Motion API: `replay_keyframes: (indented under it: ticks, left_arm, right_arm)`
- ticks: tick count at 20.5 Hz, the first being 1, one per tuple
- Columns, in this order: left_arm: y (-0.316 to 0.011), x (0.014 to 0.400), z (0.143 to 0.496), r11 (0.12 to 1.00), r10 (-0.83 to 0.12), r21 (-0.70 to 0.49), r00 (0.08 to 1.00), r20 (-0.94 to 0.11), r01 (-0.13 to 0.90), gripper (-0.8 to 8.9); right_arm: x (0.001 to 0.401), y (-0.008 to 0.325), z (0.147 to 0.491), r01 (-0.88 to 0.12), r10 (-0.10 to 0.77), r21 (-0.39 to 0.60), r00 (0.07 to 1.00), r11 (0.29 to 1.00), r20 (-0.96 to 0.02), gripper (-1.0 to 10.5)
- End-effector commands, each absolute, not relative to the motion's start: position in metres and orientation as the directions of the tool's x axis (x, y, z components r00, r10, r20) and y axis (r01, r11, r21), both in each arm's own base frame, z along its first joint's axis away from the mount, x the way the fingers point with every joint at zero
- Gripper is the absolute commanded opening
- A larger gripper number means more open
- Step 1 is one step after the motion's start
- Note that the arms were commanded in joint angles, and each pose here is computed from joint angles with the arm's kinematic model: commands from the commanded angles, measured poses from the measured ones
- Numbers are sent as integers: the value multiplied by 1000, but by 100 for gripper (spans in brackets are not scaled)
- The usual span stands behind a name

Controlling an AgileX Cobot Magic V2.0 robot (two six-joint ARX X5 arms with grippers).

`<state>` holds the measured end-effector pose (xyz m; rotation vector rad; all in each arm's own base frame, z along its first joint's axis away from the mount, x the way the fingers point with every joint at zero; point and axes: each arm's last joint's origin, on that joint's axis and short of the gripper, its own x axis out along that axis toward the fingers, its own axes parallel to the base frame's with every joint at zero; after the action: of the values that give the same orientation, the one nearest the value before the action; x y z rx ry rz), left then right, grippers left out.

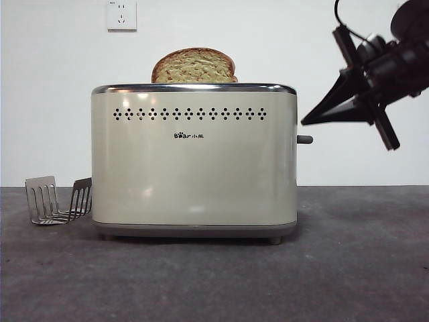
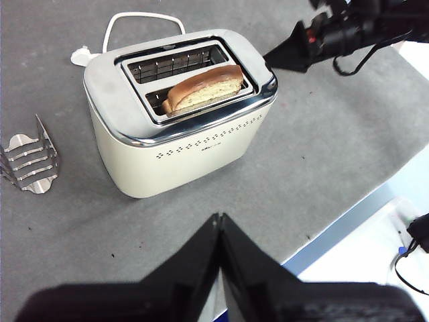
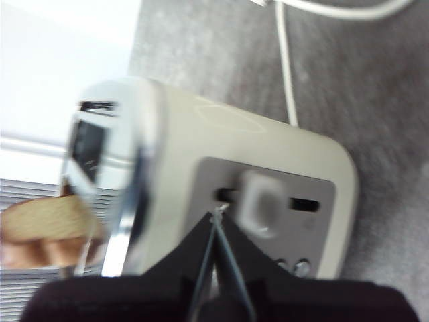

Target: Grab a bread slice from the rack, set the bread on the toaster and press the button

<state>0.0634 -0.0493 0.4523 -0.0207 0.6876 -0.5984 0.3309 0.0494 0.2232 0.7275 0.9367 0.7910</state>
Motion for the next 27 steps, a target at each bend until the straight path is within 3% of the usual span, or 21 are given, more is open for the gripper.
replay_keyframes:
  ticks: [1, 7, 27]
  left_arm:
    - [-49, 63, 451, 835, -525, -218, 614, -590, 504, -5]
    - [-49, 63, 451, 835, -525, -218, 614, -589, 505, -5]
    - [-52, 67, 450, 836, -521, -215, 607, -600, 505, -4]
  right_arm:
    - [338, 50, 215, -234, 835, 826, 359, 513, -417, -7]
    - [343, 50, 201, -180, 802, 812, 374, 555, -465, -7]
    - [348, 53, 138, 60, 743, 776, 252, 628, -620, -7]
